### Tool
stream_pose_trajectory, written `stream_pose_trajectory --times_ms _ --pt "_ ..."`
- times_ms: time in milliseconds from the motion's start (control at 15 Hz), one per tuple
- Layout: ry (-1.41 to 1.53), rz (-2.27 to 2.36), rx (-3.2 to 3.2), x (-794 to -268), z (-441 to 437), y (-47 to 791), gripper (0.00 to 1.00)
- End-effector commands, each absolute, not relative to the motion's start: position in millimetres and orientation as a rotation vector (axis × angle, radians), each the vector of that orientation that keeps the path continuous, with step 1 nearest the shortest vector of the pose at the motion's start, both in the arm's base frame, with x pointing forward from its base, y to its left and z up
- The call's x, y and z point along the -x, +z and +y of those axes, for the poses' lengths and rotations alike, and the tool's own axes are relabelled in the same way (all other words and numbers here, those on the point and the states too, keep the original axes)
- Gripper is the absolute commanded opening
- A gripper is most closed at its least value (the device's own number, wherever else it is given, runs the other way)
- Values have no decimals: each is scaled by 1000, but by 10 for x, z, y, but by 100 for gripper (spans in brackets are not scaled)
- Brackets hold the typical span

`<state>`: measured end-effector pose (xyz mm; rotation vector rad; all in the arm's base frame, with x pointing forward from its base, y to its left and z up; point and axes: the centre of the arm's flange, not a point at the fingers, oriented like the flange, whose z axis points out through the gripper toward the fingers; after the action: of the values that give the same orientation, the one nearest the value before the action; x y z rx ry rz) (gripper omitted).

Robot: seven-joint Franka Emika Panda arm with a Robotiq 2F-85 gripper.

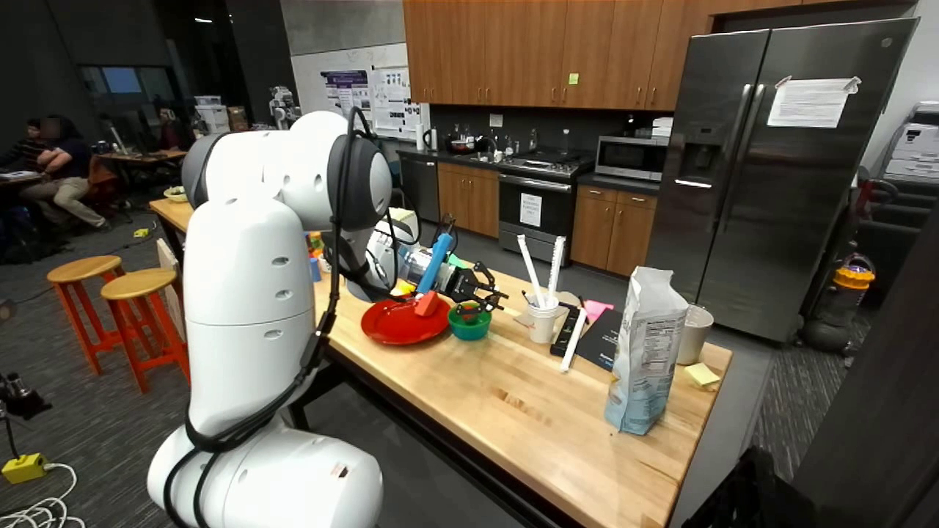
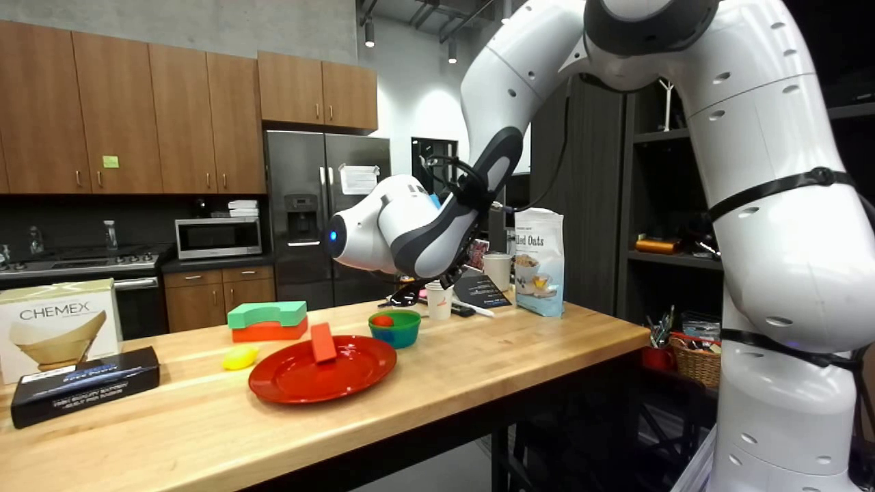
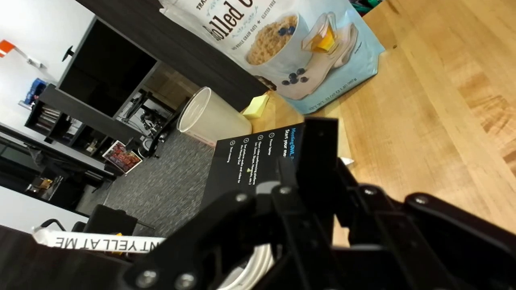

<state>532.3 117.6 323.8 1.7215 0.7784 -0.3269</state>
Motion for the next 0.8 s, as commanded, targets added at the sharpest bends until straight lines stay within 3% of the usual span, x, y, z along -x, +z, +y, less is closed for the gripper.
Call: stream_pose_trajectory --times_ms 0,733 --pt "-298 837 -1726 -5384 1250 3245 6" --pt "-487 1034 -1526 -5422 1340 3052 6"
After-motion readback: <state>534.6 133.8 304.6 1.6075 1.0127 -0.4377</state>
